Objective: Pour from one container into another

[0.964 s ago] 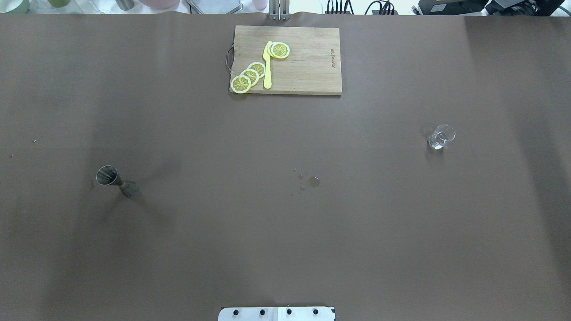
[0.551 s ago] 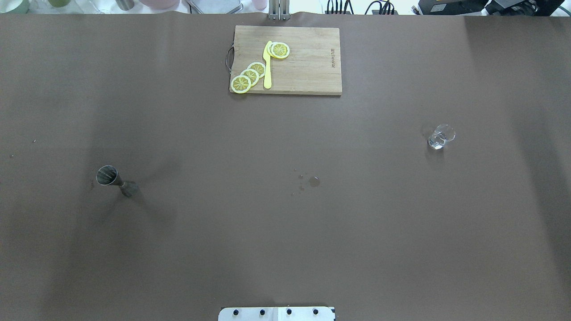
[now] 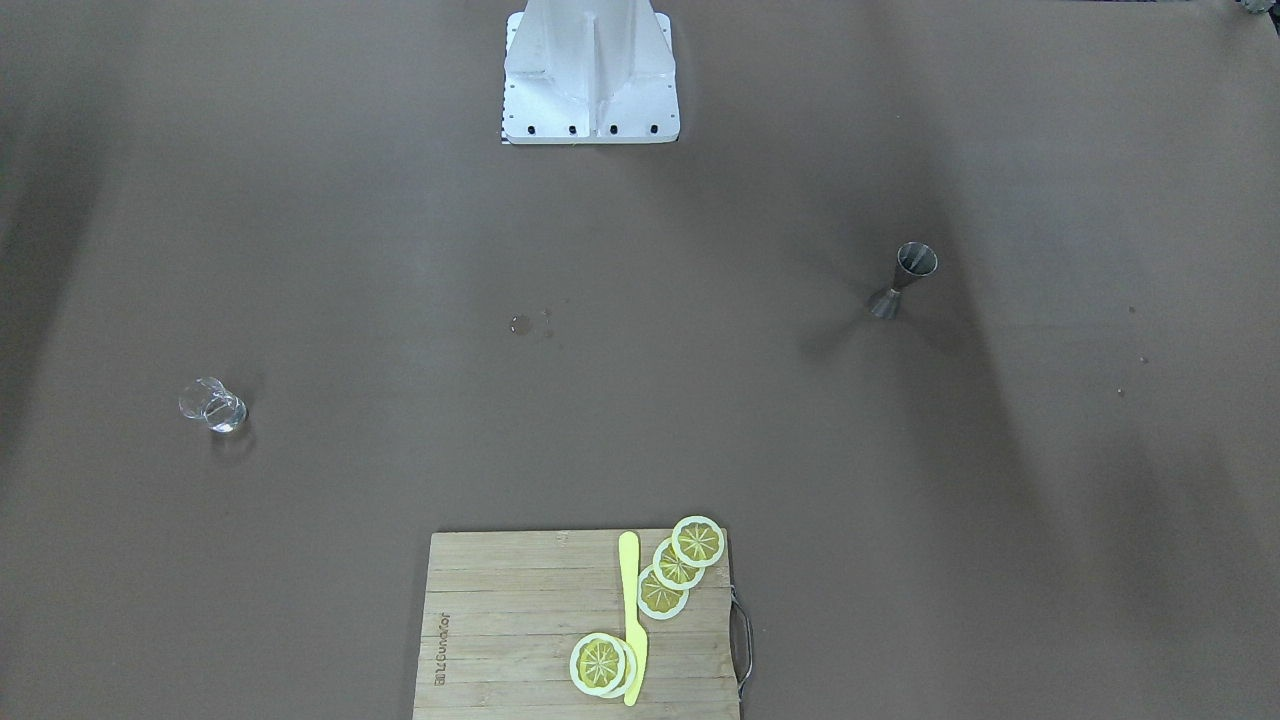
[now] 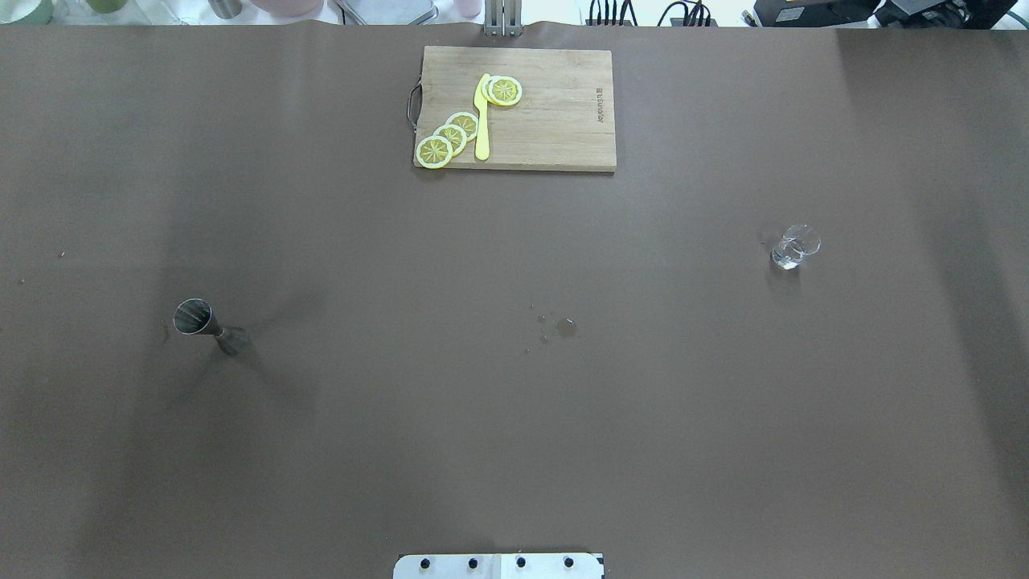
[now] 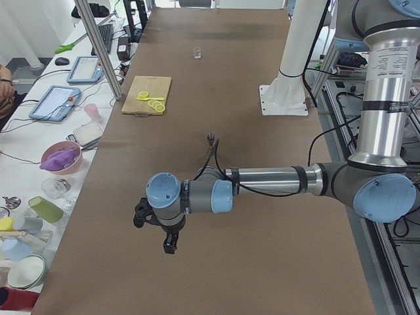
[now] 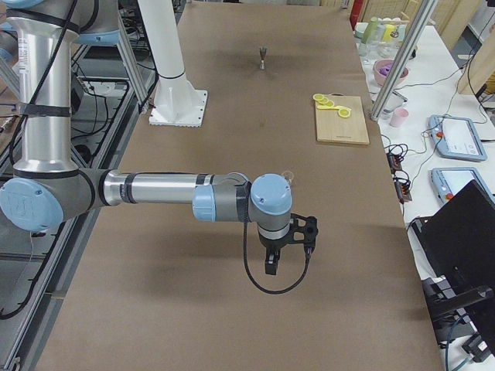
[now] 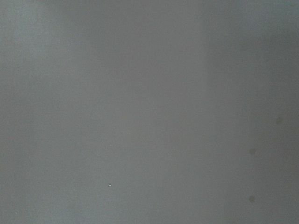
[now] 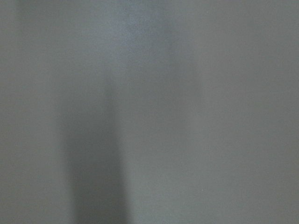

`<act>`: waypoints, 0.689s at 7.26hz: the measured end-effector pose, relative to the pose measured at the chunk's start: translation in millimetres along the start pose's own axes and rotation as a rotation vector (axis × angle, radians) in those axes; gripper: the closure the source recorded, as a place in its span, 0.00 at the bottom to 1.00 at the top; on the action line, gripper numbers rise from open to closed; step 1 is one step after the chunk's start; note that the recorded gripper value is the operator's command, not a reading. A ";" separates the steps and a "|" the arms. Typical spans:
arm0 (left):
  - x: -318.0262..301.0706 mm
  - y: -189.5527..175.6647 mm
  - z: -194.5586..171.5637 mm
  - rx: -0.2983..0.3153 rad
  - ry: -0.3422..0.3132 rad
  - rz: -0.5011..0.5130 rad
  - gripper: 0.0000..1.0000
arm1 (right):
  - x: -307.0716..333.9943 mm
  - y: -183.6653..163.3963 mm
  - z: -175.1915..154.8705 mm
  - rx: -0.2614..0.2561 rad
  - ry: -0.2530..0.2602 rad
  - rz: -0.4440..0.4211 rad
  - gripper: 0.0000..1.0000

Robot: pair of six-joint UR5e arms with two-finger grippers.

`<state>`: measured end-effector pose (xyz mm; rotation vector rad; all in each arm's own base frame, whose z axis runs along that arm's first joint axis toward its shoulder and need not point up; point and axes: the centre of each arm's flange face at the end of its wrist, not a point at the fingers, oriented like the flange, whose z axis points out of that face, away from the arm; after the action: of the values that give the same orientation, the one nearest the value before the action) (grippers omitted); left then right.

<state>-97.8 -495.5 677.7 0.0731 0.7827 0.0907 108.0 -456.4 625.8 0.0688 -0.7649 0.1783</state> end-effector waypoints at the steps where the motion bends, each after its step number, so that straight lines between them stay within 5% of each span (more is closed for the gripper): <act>1: 0.0 0.0 0.1 0.000 0.001 0.000 0.01 | 0.4 0.1 -1.7 0.003 -0.001 0.001 0.00; 5: 0.6 -0.2 -0.5 0.001 0.001 0.001 0.01 | 0.5 -3.6 -7.1 0.015 -0.001 0.012 0.00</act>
<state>-97.7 -495.6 676.9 0.0747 0.7836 0.0913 113.9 -459.0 621.0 0.0787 -0.7647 0.1956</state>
